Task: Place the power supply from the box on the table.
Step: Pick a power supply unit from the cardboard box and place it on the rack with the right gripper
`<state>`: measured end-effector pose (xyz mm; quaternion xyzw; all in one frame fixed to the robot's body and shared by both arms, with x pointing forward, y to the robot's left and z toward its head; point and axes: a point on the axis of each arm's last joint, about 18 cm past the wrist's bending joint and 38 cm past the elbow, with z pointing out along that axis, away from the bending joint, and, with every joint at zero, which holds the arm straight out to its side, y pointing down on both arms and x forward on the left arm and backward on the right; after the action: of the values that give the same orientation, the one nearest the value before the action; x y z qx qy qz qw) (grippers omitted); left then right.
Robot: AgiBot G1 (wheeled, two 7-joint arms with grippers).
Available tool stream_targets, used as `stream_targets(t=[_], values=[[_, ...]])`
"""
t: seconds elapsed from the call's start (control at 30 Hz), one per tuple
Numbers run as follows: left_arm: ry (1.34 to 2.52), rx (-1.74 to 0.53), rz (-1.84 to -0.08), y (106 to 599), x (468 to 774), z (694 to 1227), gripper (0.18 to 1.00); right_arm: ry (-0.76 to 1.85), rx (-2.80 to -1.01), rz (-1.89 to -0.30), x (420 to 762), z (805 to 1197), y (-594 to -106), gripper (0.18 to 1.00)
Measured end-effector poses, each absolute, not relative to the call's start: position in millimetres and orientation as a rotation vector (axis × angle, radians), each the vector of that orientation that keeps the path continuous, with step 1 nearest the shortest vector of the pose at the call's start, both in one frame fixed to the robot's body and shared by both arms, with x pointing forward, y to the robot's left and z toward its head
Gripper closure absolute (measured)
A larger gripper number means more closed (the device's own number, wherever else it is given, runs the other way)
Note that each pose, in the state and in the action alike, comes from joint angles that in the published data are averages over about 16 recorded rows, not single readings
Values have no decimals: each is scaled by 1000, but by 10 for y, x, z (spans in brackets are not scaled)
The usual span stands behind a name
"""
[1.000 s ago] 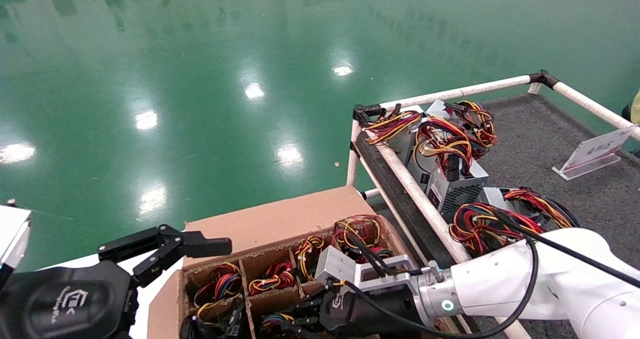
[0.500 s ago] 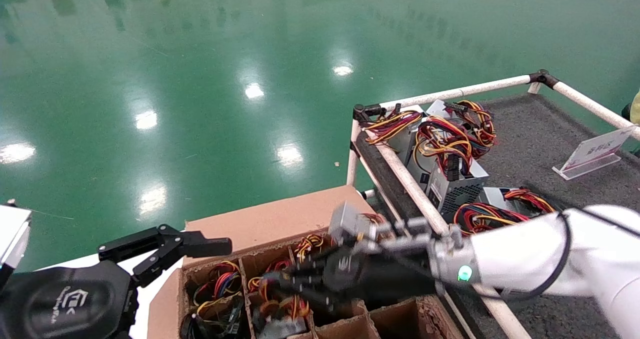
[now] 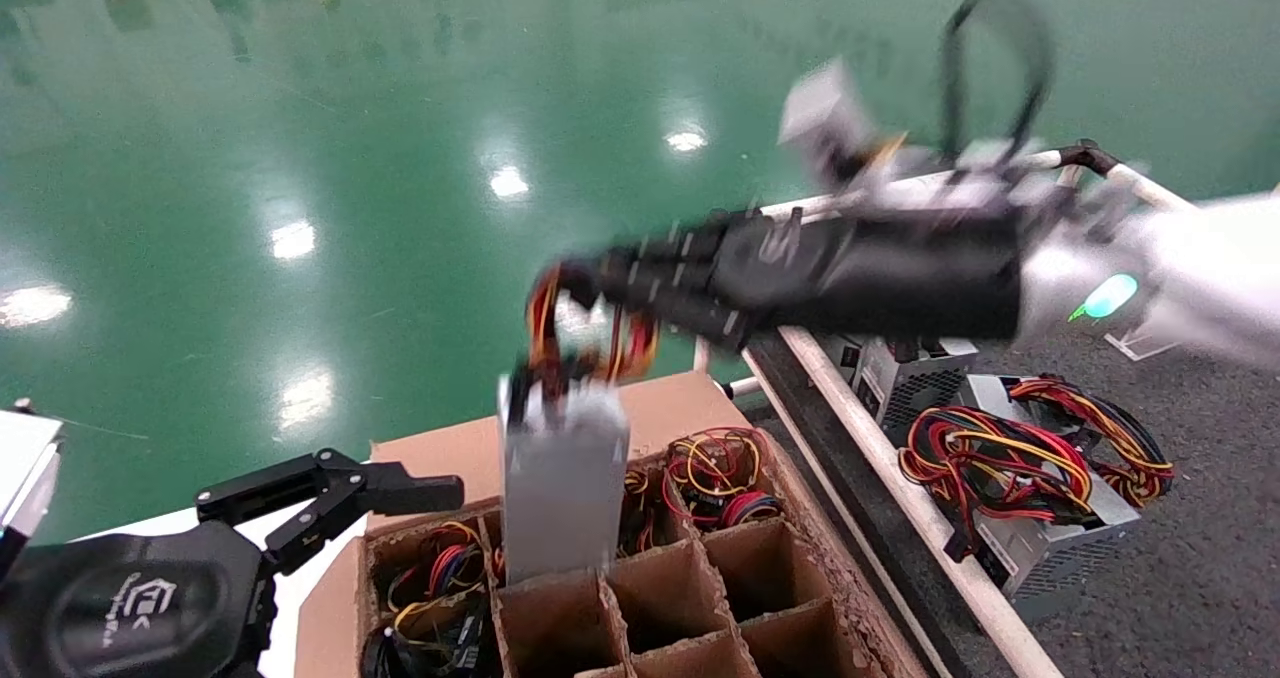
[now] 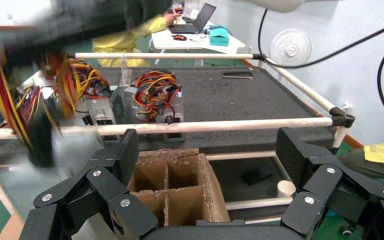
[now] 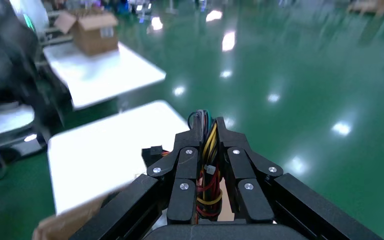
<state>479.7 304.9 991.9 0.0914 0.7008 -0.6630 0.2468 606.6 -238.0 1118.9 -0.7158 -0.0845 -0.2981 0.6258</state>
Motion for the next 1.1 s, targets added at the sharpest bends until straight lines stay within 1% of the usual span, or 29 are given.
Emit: stream_targets(t=[0.27, 0.53, 0.8, 0.93, 1.1], values=[[1911, 249, -1808, 3049, 4797, 9919, 184, -195, -1552, -840, 5497, 11858, -2930, 951], [1911, 249, -1808, 3049, 4797, 9919, 184, -117, -1474, -1026, 5050, 12250, -3617, 951], [1911, 249, -1808, 3049, 4797, 9919, 184, -15, -1408, -1170, 4848, 12368, -4256, 952], [1911, 249, -1808, 3049, 4797, 9919, 184, 45, -1377, -1222, 4846, 12341, -4528, 952], [1911, 249, -1808, 3049, 4797, 9919, 184, 139, -1334, -1284, 4923, 12269, -4836, 952]])
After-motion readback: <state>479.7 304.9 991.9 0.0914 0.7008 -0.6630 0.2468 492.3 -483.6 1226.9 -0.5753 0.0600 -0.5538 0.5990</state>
